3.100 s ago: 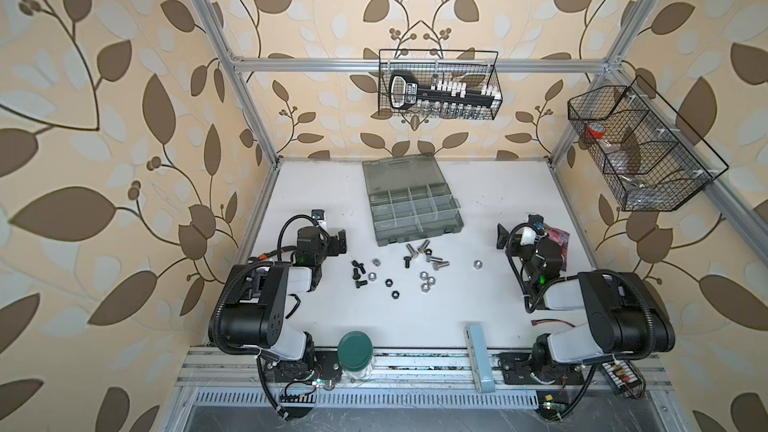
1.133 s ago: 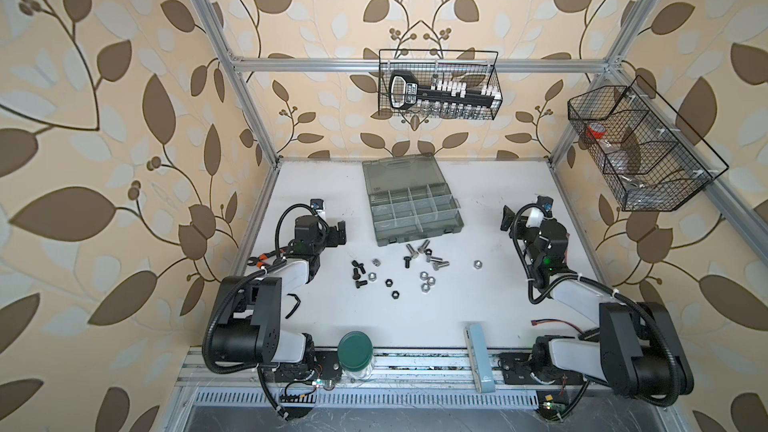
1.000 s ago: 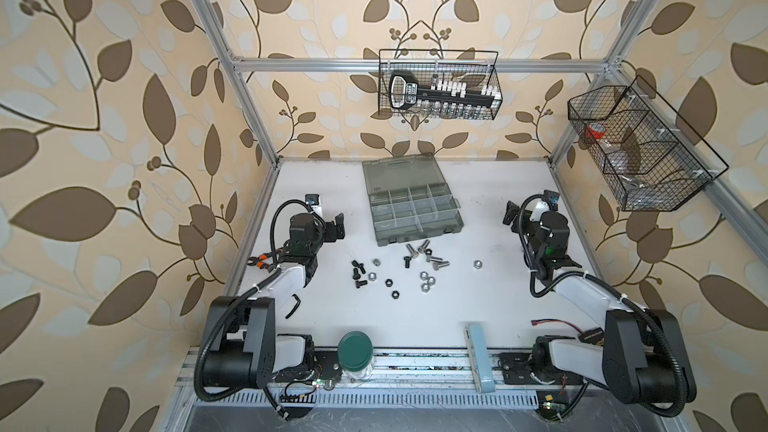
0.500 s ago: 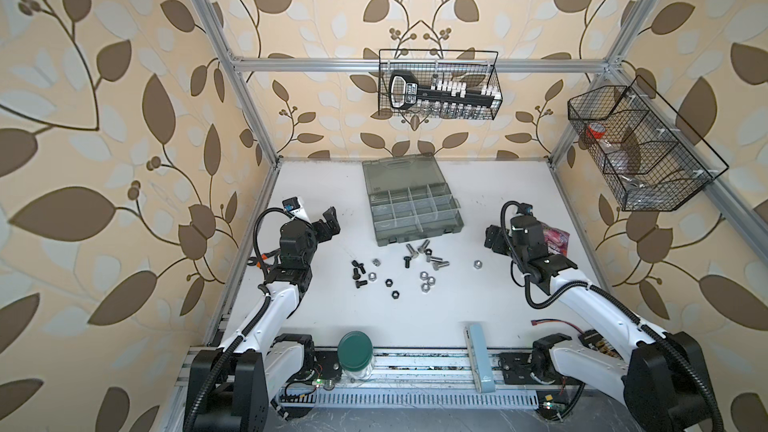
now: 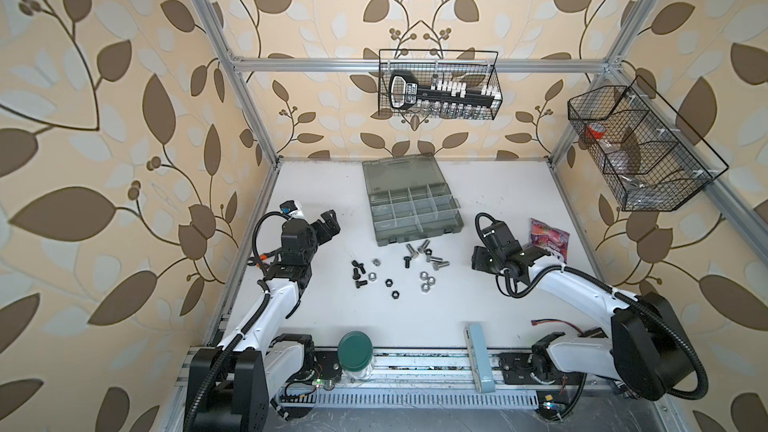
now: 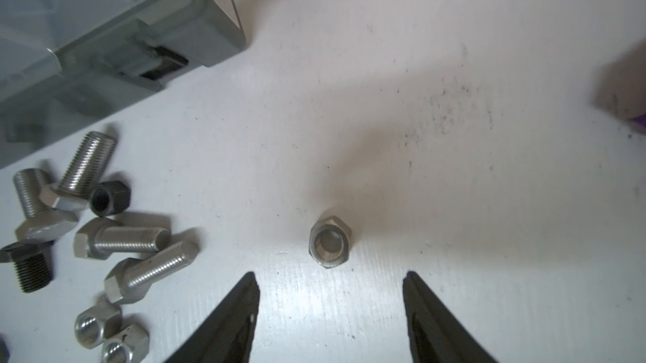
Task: Sort the screws and nuts into containers
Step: Pick up the nut from the center of the table.
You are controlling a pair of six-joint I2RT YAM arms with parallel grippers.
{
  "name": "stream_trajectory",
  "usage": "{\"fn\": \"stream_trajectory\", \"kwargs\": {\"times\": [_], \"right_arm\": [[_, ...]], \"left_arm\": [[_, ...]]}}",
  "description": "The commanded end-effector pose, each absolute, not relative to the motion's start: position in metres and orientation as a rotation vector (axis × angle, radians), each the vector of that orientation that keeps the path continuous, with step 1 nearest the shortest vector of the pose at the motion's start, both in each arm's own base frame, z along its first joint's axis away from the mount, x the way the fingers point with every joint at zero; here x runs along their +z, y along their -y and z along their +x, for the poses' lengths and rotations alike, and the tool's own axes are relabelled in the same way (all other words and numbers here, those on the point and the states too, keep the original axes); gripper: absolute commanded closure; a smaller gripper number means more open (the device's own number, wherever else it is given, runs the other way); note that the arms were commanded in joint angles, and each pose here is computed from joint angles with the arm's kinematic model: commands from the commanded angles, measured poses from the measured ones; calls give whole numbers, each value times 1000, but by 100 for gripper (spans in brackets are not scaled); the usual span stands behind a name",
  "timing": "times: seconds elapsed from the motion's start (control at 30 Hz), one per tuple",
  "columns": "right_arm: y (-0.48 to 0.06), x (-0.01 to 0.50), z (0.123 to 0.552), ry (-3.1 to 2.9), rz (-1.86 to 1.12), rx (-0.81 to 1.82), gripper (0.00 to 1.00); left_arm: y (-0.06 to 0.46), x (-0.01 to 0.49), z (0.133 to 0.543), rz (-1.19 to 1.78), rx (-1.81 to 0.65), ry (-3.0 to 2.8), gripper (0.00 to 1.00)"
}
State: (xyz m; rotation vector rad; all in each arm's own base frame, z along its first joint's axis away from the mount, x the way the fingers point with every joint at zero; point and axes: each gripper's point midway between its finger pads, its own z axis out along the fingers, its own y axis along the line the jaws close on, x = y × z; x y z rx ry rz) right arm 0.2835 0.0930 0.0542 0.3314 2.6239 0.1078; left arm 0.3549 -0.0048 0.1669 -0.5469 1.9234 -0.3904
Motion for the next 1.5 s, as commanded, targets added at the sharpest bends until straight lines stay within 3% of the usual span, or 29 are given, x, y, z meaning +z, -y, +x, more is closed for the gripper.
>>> {"fn": "stream_trajectory", "kwargs": {"times": [0.0, 0.1, 0.43, 1.03, 1.47], "right_arm": [[-98, 49, 283, -2679, 336, 104, 37], [-99, 41, 285, -2717, 336, 74, 44], [-100, 31, 296, -2740, 313, 12, 45], [-94, 10, 288, -2825, 321, -71, 63], [-82, 3, 277, -2884, 294, -198, 64]], "left_arm": [[5, 174, 363, -540, -400, -1934, 1], [11, 171, 366, -510, -424, -1958, 1], [14, 168, 368, -486, -430, -1973, 1], [16, 162, 367, -461, -425, -1995, 1], [16, 163, 367, -454, -422, -1996, 1]]}}
